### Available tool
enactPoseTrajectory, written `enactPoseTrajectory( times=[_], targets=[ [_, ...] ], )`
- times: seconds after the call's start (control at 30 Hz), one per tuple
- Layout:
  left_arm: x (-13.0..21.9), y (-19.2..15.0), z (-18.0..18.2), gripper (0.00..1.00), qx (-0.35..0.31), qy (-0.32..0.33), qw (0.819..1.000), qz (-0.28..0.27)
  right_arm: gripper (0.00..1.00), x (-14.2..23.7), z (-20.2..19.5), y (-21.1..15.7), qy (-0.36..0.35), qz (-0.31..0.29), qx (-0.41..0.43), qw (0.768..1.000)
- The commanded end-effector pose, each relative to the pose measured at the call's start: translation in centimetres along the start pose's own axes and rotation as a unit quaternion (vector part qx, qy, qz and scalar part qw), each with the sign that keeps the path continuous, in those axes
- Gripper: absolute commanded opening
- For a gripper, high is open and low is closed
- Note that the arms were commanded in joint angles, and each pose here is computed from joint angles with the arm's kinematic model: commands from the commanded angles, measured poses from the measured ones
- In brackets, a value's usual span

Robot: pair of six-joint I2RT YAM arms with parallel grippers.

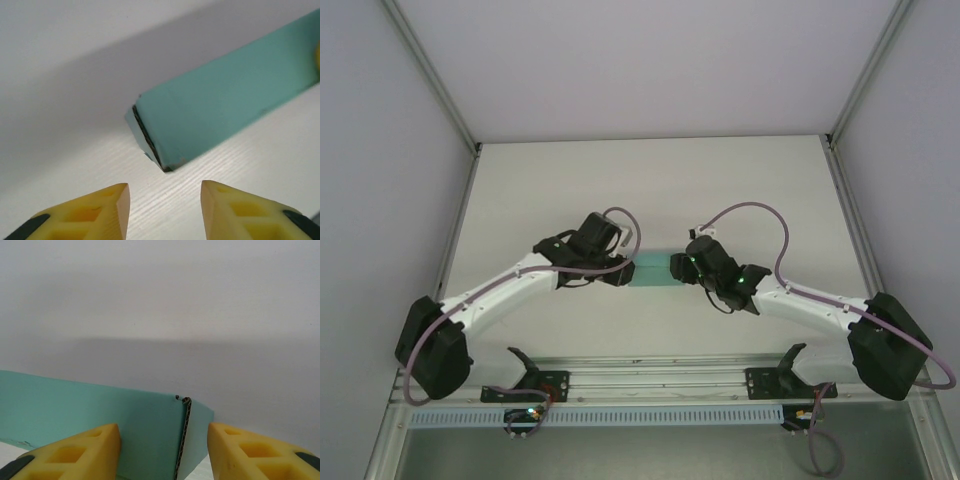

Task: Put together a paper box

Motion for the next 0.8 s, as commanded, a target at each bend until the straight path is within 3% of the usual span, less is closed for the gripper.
enactPoseTrajectory(
  times=[0.0,0.1,0.27,0.33,0.47,0.6,0.67,0.77],
  targets=[
    [3.3,1.7,-1.4,0.5,0.028,-0.041,0.998,-0.025,0.49,-0.7,-2.4,-5.7,-0.041,0.094,0.008,0.995],
    [2.9,3.1,-0.9,0.65,0.074,-0.065,0.995,-0.03,0.48,-0.7,-2.5,-5.8,-0.041,0.094,0.011,0.995],
    [0.0,4.0,0.1,0.63,0.109,-0.09,0.99,-0.007,0.48,-0.8,-2.4,-5.7,-0.042,0.094,0.01,0.995],
    [-1.3,3.6,0.1,0.58,0.12,-0.114,0.986,0.013,0.47,-0.9,-2.5,-5.7,-0.043,0.095,0.009,0.995],
    [-4.1,1.8,1.9,0.35,0.154,-0.114,0.98,0.045,0.47,-1.0,-2.6,-6.0,-0.041,0.096,0.004,0.995],
    [-6.3,-0.4,3.0,0.23,0.184,-0.137,0.971,0.065,0.46,-1.2,-2.8,-6.5,-0.033,0.104,-0.006,0.994],
    [-7.1,-1.8,3.9,0.09,0.186,-0.135,0.971,0.072,0.36,-1.3,-2.8,-6.9,-0.02,0.103,-0.013,0.994],
    [-7.7,-3.4,5.0,0.0,0.174,-0.121,0.974,0.083,0.25,-1.6,-3.0,-7.6,0.016,0.1,-0.046,0.994]
  ],
)
Point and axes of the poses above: each hand's point on the last joint's axis, 136 mm out from that joint toward the fingers, its own x axis back along the fingers, its own z axis along the line the jaws close on, y = z × x, the point moved 2 cm from there along x, back along the fingers, and after that the axes turned 15 degrees about x, right-handed, at the moved point
